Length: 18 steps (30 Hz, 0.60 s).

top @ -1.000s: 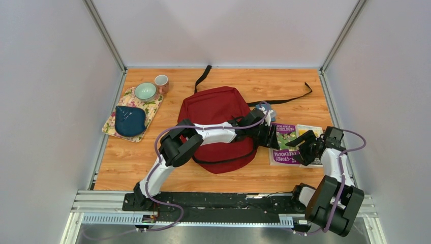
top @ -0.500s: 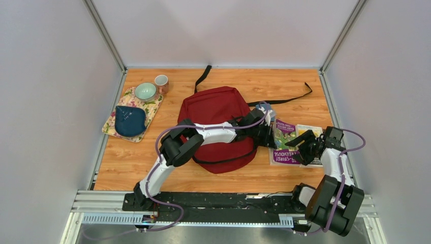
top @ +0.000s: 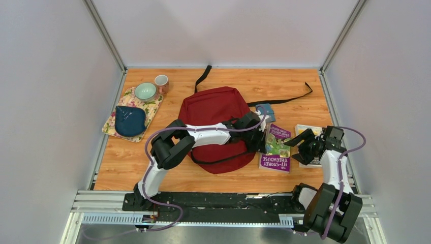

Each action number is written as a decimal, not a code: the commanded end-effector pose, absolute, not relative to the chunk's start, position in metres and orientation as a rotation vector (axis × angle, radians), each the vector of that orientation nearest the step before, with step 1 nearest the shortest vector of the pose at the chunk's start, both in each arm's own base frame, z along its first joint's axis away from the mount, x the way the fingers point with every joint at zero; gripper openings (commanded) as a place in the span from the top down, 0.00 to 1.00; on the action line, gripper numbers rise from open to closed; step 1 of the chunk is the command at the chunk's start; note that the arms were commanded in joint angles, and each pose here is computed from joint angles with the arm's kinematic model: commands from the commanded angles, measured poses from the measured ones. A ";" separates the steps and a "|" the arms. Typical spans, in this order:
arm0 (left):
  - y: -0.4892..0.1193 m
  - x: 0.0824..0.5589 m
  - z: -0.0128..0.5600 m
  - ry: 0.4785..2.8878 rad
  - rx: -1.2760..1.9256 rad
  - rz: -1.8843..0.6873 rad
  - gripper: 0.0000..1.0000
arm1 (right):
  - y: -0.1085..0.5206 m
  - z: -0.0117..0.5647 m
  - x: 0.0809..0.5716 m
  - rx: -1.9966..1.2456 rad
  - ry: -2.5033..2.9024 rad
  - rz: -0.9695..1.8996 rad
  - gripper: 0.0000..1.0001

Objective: Pack the student bag
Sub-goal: Pick up the book from the center of the board.

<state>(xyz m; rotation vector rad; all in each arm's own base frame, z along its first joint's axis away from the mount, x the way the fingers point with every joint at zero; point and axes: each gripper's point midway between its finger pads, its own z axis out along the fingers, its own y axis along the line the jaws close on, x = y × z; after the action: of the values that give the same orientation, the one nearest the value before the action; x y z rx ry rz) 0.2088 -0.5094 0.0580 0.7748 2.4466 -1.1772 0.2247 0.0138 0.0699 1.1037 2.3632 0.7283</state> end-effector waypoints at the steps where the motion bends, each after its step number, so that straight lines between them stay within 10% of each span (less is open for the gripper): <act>1: -0.473 0.208 0.055 2.493 0.834 -1.051 0.90 | 0.007 0.070 0.227 1.068 2.366 0.675 0.29; 6: -0.474 0.211 0.054 2.494 0.819 -1.051 0.35 | 0.005 0.063 0.227 1.080 2.373 0.655 0.29; 18: -0.495 0.203 0.050 2.504 0.832 -1.192 0.23 | 0.015 0.036 0.230 1.105 2.423 0.727 0.29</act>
<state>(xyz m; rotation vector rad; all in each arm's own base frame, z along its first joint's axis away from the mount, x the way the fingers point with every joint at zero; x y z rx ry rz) 0.2054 -0.4807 0.0482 0.8168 2.5178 -1.0888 0.2203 0.0114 0.0396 1.1505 2.4401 0.6891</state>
